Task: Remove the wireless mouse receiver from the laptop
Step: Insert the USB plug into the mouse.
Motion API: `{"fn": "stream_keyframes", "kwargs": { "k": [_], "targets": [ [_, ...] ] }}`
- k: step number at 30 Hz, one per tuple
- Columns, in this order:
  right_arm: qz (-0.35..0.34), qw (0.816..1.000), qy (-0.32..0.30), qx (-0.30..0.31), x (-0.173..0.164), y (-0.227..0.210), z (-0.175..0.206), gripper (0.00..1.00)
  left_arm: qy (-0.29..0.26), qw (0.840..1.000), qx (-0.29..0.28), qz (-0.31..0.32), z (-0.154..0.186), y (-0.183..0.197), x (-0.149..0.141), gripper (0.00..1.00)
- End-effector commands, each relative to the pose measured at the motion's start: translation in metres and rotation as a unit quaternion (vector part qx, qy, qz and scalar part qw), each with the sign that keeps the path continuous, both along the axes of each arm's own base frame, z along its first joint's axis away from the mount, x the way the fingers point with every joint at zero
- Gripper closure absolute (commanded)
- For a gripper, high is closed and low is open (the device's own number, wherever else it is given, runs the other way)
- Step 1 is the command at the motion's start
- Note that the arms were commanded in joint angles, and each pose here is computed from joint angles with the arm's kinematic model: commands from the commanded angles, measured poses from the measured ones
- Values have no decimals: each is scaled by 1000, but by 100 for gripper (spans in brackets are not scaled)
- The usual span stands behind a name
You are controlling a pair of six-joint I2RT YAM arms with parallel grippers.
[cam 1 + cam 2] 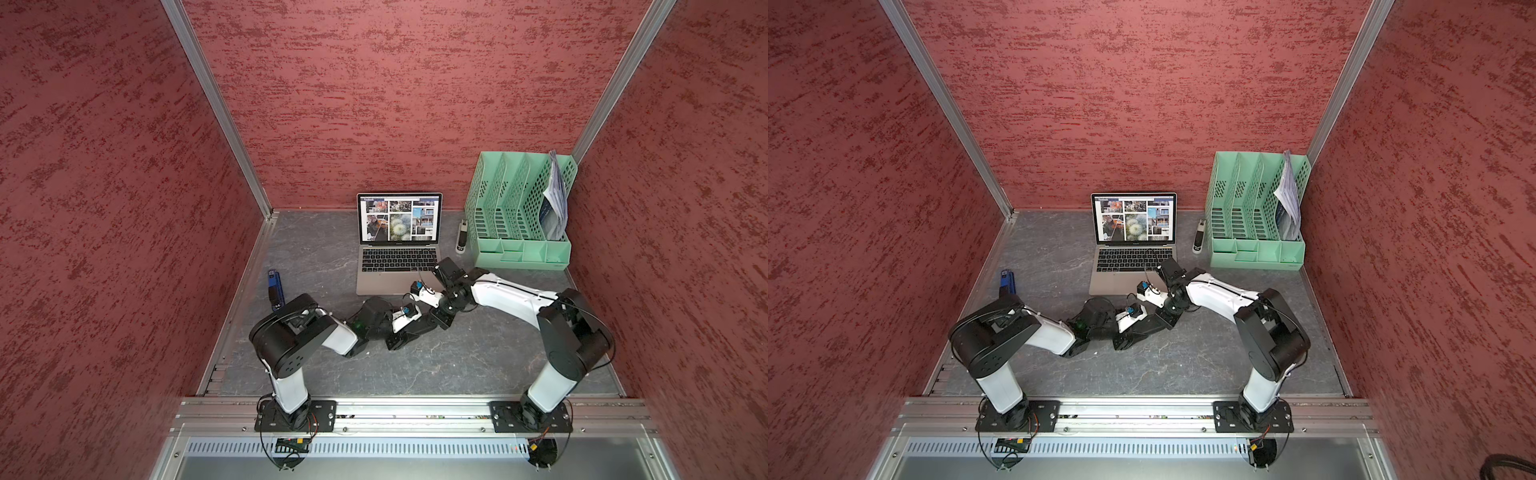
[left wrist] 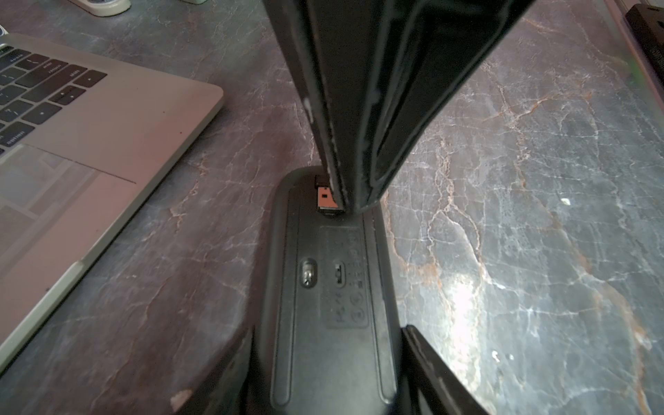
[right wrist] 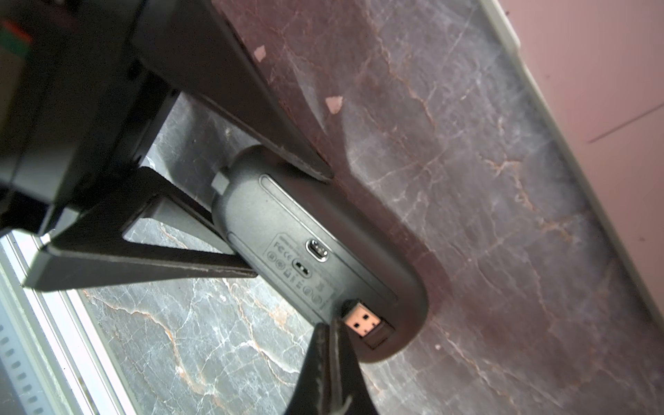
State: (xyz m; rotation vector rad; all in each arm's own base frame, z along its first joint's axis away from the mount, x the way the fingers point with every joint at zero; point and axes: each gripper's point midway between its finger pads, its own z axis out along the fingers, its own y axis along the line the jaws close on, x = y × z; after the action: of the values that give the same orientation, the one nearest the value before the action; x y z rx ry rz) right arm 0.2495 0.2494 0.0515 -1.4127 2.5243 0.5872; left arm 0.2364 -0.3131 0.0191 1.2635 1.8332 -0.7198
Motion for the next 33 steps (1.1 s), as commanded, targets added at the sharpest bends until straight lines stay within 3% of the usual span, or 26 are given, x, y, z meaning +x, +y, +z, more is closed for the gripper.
{"fn": "stream_keyframes", "kwargs": {
  "k": [1, 33],
  "targets": [
    [4, 1000, -11, 5, 6, 5, 6, 100, 28, 999, 25, -8, -17, 6, -9, 41],
    [-16, 998, 5, -56, 17, -5, -25, 100, 32, 999, 29, -13, -20, 7, -12, 42]
  ]
}}
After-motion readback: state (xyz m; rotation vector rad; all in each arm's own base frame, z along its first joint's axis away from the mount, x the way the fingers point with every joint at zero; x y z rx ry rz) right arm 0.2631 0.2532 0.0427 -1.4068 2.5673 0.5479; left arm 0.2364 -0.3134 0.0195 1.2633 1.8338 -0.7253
